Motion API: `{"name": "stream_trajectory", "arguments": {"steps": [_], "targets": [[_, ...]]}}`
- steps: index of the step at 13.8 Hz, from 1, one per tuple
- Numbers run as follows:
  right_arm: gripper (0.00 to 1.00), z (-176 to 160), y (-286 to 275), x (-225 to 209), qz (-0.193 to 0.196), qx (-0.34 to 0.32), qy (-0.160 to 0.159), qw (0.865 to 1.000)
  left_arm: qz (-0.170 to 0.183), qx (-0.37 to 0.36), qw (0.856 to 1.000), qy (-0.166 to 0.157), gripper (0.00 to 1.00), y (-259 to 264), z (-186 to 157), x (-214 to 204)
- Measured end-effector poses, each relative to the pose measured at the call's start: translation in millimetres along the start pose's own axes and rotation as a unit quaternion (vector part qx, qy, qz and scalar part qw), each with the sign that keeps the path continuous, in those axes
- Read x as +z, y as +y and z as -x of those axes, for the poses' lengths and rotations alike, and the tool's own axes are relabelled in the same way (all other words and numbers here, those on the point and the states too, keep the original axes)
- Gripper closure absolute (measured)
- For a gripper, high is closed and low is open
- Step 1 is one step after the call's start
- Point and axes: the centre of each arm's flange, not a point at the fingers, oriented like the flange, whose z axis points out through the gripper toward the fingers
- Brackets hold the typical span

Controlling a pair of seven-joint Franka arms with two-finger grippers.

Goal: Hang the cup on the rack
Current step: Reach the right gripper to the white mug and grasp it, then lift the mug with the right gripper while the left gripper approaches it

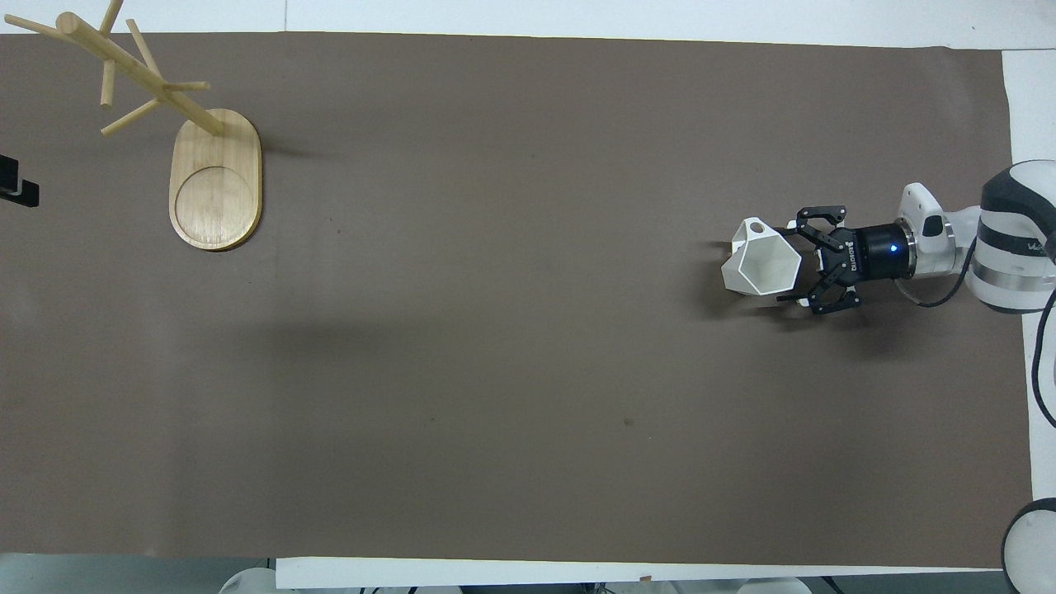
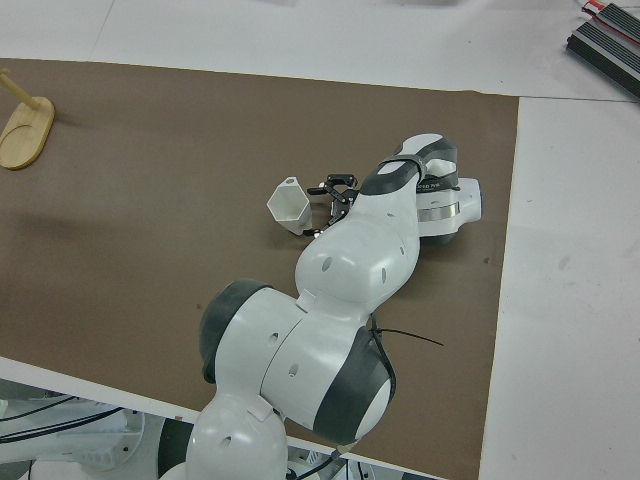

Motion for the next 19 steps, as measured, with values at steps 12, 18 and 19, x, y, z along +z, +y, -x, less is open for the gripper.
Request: {"name": "stream_trajectory", "arguments": {"steps": [12, 18, 19], "targets": [[0.0, 6, -5, 38, 0.001, -0.023, 0.013, 1.0, 0.0, 0.0, 1.0, 0.0, 0.0, 0, 0, 0], [0.22, 1, -2, 52, -0.009, -0.025, 0.012, 1.0, 0.0, 0.0, 1.0, 0.0, 0.0, 0, 0, 0], [0.22, -2, 0, 55, -0.009, -0.02, 0.013, 1.0, 0.0, 0.0, 1.0, 0.0, 0.0, 0, 0, 0]]}}
